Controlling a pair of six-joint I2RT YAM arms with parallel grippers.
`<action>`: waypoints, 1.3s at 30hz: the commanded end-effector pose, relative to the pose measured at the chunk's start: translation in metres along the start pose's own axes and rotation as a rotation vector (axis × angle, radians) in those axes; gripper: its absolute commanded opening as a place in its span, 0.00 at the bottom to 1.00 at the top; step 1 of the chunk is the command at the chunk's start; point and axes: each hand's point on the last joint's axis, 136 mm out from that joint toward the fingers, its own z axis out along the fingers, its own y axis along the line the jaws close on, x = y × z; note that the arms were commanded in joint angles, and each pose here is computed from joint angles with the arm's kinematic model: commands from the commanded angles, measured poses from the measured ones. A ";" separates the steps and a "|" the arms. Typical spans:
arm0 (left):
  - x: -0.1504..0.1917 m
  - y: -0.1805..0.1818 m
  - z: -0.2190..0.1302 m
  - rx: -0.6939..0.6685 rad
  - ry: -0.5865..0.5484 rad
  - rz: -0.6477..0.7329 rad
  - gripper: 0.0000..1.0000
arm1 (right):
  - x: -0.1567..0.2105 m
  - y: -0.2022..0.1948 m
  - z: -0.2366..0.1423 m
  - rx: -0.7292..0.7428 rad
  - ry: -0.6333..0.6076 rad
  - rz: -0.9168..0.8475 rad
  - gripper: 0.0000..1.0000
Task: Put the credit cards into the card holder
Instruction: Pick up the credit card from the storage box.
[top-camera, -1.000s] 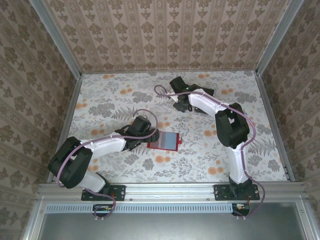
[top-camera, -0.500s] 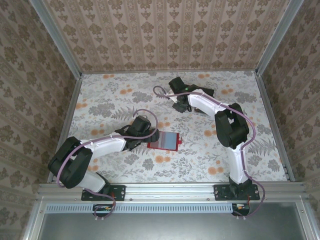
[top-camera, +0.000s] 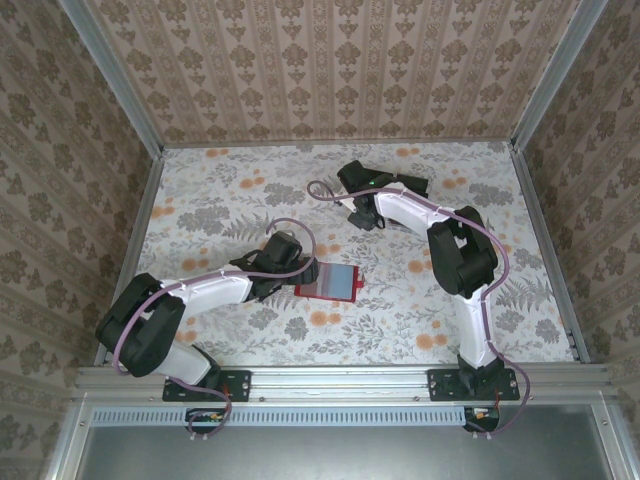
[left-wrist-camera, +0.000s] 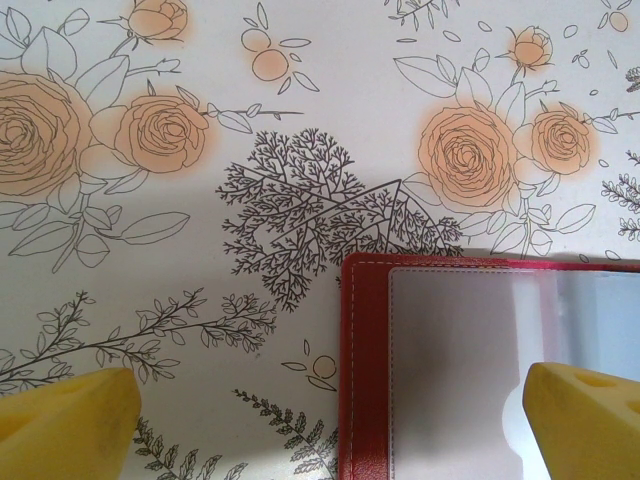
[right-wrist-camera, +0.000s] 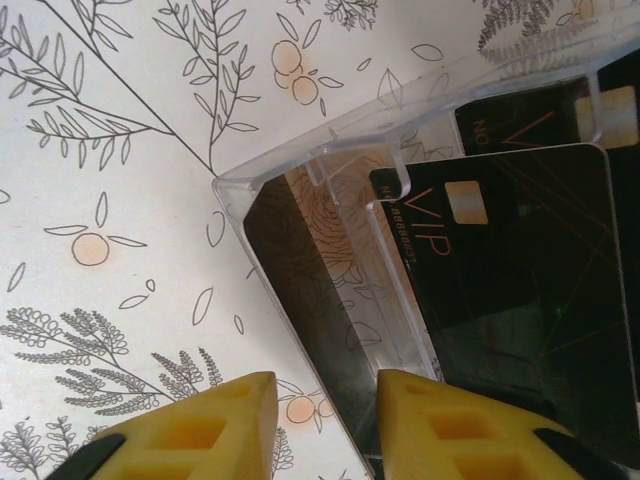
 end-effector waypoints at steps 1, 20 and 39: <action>-0.002 -0.001 0.003 0.009 0.003 -0.024 1.00 | 0.001 -0.007 -0.009 0.039 0.002 -0.014 0.29; -0.002 -0.002 0.002 0.018 0.008 -0.017 1.00 | -0.007 -0.001 -0.008 0.059 -0.037 -0.107 0.00; -0.007 -0.002 -0.005 0.026 -0.012 -0.016 1.00 | -0.048 -0.019 -0.107 0.169 -0.224 -0.030 0.00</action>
